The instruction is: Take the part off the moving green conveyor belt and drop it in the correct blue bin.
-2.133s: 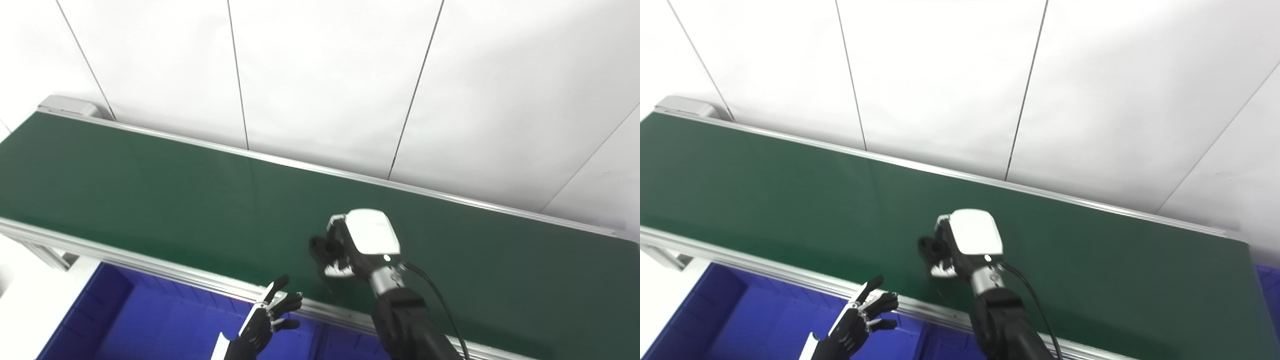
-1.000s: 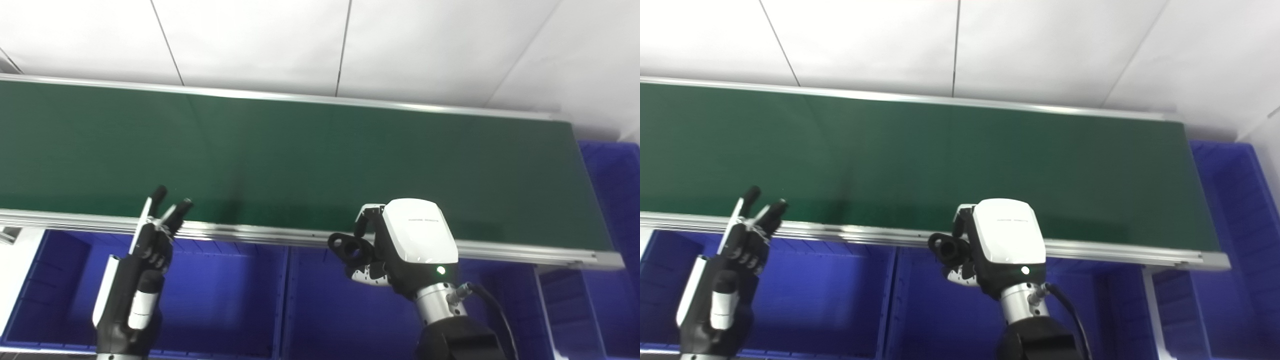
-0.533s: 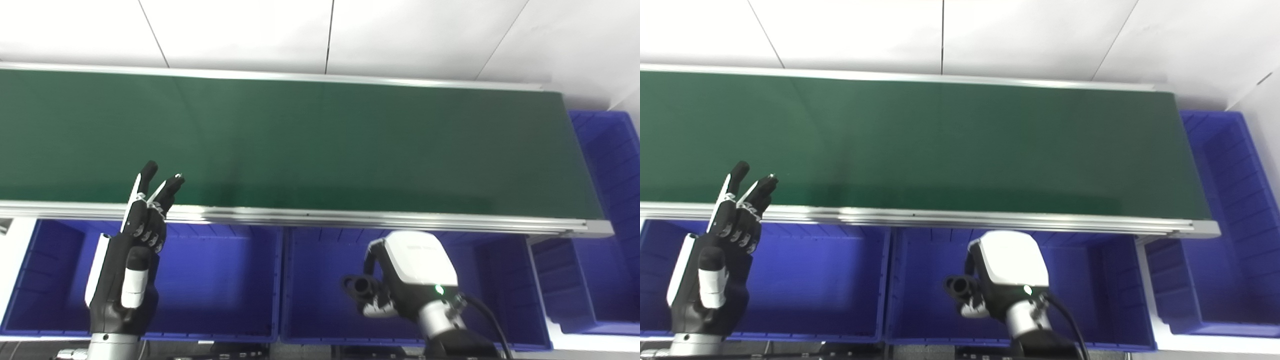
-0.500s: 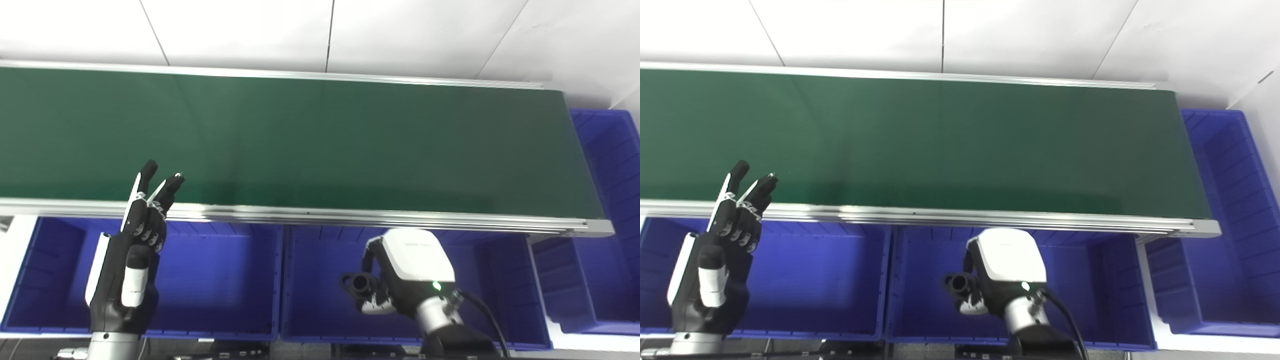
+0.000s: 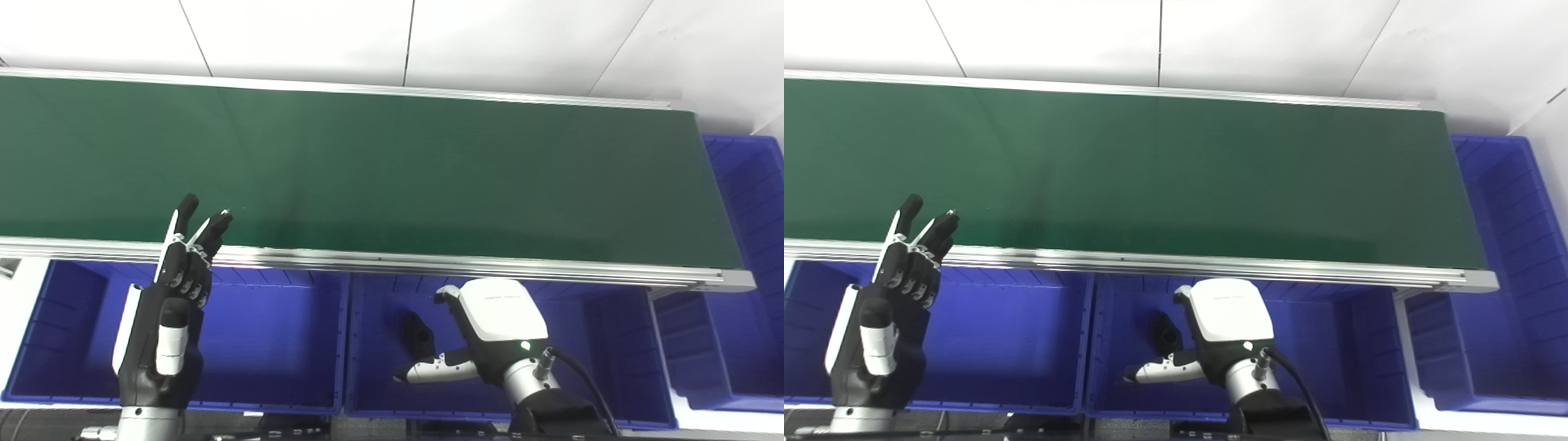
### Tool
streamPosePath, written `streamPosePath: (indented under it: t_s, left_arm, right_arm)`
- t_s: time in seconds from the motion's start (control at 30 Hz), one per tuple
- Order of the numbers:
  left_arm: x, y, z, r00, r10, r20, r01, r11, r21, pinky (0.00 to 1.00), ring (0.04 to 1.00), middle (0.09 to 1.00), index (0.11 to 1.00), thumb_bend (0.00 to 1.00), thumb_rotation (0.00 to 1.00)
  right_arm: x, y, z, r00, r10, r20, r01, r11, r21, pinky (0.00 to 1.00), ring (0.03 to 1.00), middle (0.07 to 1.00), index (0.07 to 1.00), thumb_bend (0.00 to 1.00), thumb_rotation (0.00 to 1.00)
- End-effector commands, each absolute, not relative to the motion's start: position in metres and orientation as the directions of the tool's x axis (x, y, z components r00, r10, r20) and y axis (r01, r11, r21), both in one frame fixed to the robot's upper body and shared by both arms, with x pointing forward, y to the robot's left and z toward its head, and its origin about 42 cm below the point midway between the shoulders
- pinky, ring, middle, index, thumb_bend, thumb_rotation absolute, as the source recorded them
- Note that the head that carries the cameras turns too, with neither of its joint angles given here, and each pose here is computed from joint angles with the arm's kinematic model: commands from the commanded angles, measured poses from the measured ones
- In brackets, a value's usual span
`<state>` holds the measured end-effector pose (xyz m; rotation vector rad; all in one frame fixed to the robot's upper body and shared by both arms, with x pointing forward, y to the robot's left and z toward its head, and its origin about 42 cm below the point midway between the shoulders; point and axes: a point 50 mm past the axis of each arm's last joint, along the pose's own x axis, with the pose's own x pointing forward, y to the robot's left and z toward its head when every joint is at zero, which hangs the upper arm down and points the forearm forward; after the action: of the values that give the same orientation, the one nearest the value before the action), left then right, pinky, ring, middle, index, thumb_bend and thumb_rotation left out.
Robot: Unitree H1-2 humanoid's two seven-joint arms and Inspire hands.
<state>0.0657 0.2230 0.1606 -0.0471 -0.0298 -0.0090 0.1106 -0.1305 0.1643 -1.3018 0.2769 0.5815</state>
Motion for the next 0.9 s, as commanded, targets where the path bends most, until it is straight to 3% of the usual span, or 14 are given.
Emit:
streamPosePath:
  t_s: [0.0,0.13,0.2,0.27,0.37,0.4,0.53,0.87]
  left_arm:
    - [0.063,0.220,0.166,0.997,-0.016,0.074,0.019,0.999,-0.035,0.97,0.945,0.901,1.000,0.78,0.92]
    - [0.060,0.220,0.163,0.997,-0.015,0.072,0.016,1.000,-0.016,0.96,0.934,0.897,1.000,0.78,0.92]
    - [0.059,0.221,0.161,0.997,-0.016,0.071,0.017,1.000,-0.008,0.96,0.935,0.897,1.000,0.78,0.92]
    - [0.059,0.221,0.160,0.997,-0.022,0.069,0.022,1.000,-0.009,0.97,0.942,0.900,1.000,0.78,0.91]
    - [0.058,0.223,0.156,0.997,-0.030,0.067,0.030,1.000,0.000,0.97,0.945,0.903,1.000,0.78,0.91]
    - [0.059,0.224,0.155,0.997,-0.031,0.068,0.031,1.000,0.004,0.97,0.946,0.903,1.000,0.78,0.91]
    - [0.059,0.226,0.149,0.997,-0.036,0.062,0.034,0.999,0.023,0.96,0.943,0.899,1.000,0.80,0.91]
    - [0.054,0.227,0.138,0.998,-0.045,0.049,0.044,0.999,0.025,0.99,0.956,0.899,1.000,0.78,0.90]
  right_arm:
    - [0.105,-0.132,0.191,0.853,0.312,-0.419,-0.505,0.286,-0.814,0.51,0.648,0.752,0.791,1.00,0.97]
    - [0.089,-0.153,0.214,0.876,0.350,-0.331,-0.476,0.518,-0.711,0.55,0.681,0.763,0.781,1.00,1.00]
    - [0.082,-0.164,0.215,0.895,0.354,-0.271,-0.443,0.640,-0.628,0.52,0.655,0.737,0.764,1.00,0.98]
    - [0.071,-0.175,0.216,0.923,0.345,-0.169,-0.384,0.797,-0.467,0.51,0.633,0.718,0.757,0.99,0.95]
    - [0.055,-0.179,0.197,0.982,0.186,0.025,-0.179,0.967,-0.179,0.59,0.657,0.718,0.752,0.96,0.88]
    - [0.051,-0.179,0.189,0.989,0.137,0.055,-0.127,0.981,-0.146,0.60,0.669,0.722,0.761,0.96,0.90]
    - [0.052,-0.179,0.164,0.992,0.086,0.094,-0.076,0.991,-0.108,0.67,0.749,0.798,0.835,0.95,0.99]
    - [0.050,-0.175,0.139,0.985,0.018,0.173,-0.007,0.998,-0.066,0.82,0.871,0.902,0.909,0.91,1.00]
